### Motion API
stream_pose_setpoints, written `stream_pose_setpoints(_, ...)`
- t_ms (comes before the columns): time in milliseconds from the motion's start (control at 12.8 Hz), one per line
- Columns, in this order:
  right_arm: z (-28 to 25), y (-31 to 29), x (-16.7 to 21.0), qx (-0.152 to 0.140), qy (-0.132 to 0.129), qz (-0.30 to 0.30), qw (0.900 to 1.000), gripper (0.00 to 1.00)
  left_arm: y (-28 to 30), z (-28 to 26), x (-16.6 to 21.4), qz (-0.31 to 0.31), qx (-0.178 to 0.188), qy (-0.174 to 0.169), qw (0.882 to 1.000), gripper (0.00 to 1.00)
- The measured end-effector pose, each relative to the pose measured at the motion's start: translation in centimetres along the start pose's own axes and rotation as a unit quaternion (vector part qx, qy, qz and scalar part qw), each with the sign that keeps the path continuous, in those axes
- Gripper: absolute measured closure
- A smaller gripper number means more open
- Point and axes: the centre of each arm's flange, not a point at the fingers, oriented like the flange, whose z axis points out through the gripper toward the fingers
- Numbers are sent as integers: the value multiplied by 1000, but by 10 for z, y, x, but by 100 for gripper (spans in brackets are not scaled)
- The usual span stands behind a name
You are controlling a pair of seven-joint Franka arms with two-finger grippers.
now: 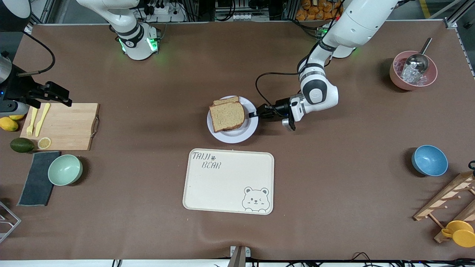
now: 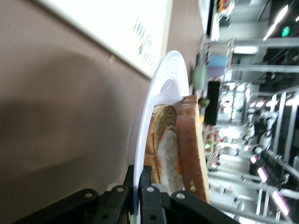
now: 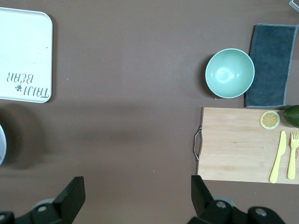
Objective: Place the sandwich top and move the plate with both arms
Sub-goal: 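Slide the plate with the left gripper onto the bear tray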
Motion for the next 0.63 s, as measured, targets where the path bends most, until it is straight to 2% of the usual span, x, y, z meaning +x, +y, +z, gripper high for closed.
stream_pose_setpoints(313,1,0,-1,0,-4,0,1000,0,32,8,45,-17,-46,71,996,93)
stream_pose_setpoints(626,2,0,-1,0,-6,0,1000,0,26,21,101,-27,-20,131,991,93)
